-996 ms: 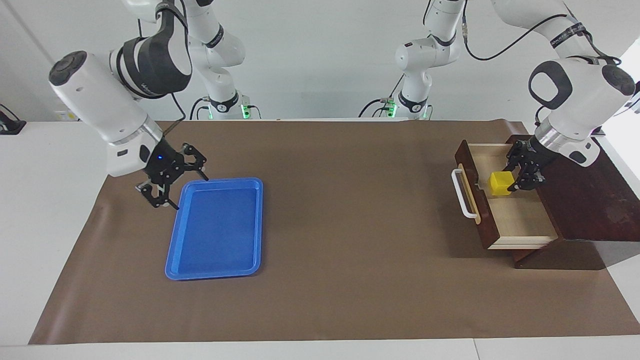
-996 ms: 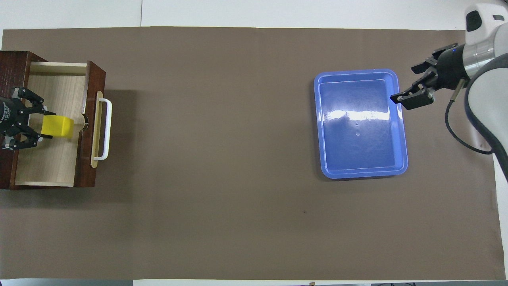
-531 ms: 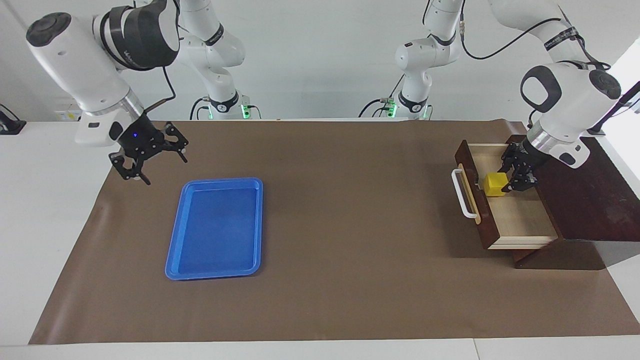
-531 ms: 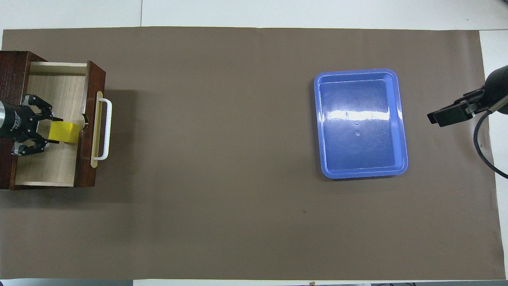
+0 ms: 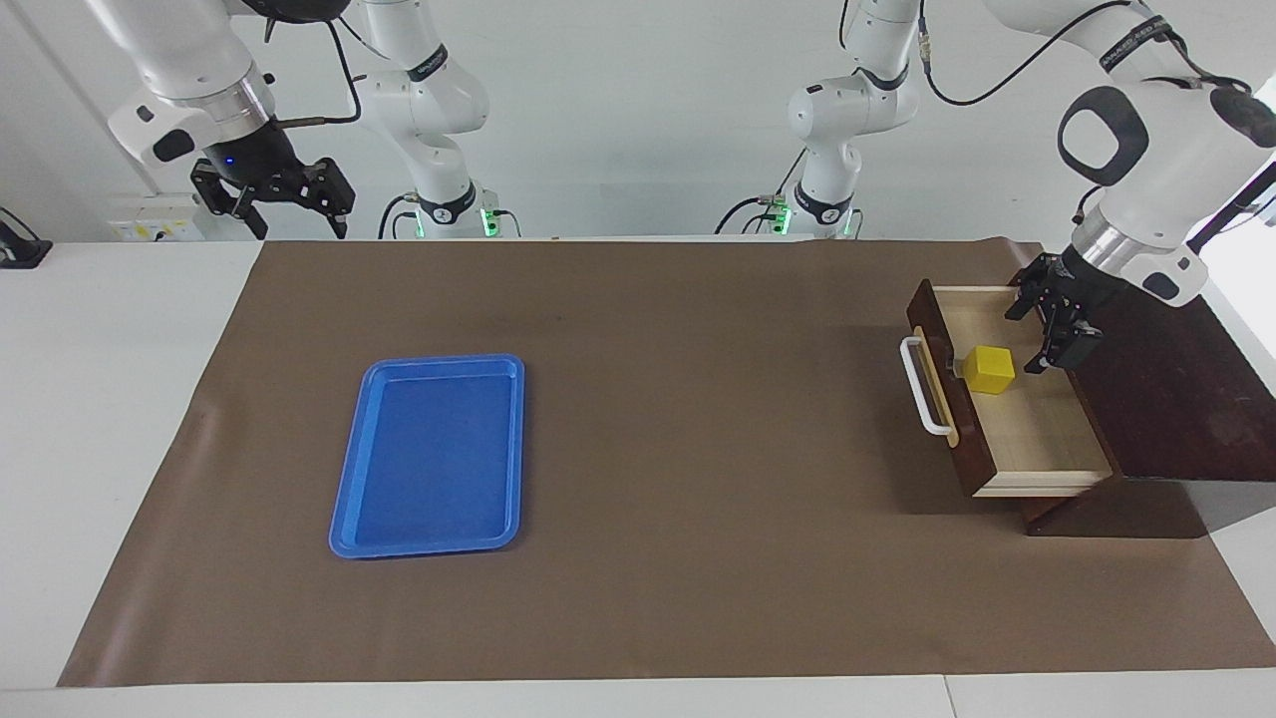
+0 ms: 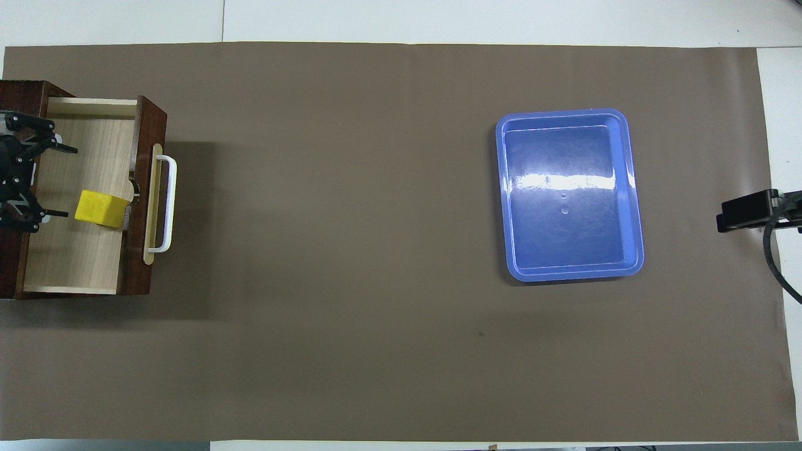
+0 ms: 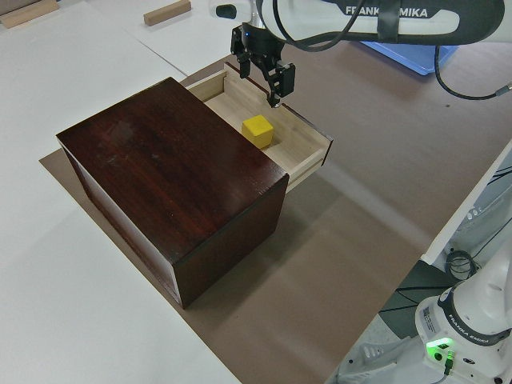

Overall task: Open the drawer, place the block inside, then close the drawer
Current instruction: 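Open the left gripper and release the cube in the drawer, then push the drawer shut with the left gripper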

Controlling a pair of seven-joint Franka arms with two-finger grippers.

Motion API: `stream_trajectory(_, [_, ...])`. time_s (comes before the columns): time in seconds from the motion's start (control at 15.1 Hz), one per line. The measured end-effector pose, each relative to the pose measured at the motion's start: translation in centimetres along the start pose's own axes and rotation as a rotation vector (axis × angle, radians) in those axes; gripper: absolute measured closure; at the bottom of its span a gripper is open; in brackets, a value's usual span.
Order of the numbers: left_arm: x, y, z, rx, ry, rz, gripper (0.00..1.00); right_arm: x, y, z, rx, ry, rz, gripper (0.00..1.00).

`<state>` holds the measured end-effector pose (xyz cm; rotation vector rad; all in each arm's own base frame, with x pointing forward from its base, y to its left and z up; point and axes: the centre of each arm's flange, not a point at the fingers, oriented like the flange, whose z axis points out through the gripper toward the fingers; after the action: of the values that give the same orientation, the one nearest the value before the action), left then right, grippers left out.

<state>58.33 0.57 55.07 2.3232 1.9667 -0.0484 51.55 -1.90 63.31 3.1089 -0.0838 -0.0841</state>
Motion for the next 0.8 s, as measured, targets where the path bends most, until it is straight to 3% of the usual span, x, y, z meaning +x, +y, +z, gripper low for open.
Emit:
stream_trajectory(0.13, [-5.6, 0.9, 1.4, 0.025, 0.036, -0.015, 0.0, 0.7, 0.8, 1.8, 0.001, 0.037, 0.013, 0.0])
stream_trajectory(0.27, [-9.2, 0.9, 4.8, 0.062, 0.073, -0.011, 0.0, 1.1, 1.2, 3.6, 0.001, 0.045, 0.02, 0.0])
stream_trajectory(0.53, [-7.4, 0.2, 9.3, 0.073, 0.102, -0.034, 0.0, 2.1, 1.0, 5.1, 0.002, 0.063, 0.017, 0.0])
stream_trajectory(0.8, [-4.8, -0.3, 10.6, 0.062, 0.133, -0.051, 0.0, 2.4, 0.7, 5.7, 0.032, 0.052, 0.022, 0.0])
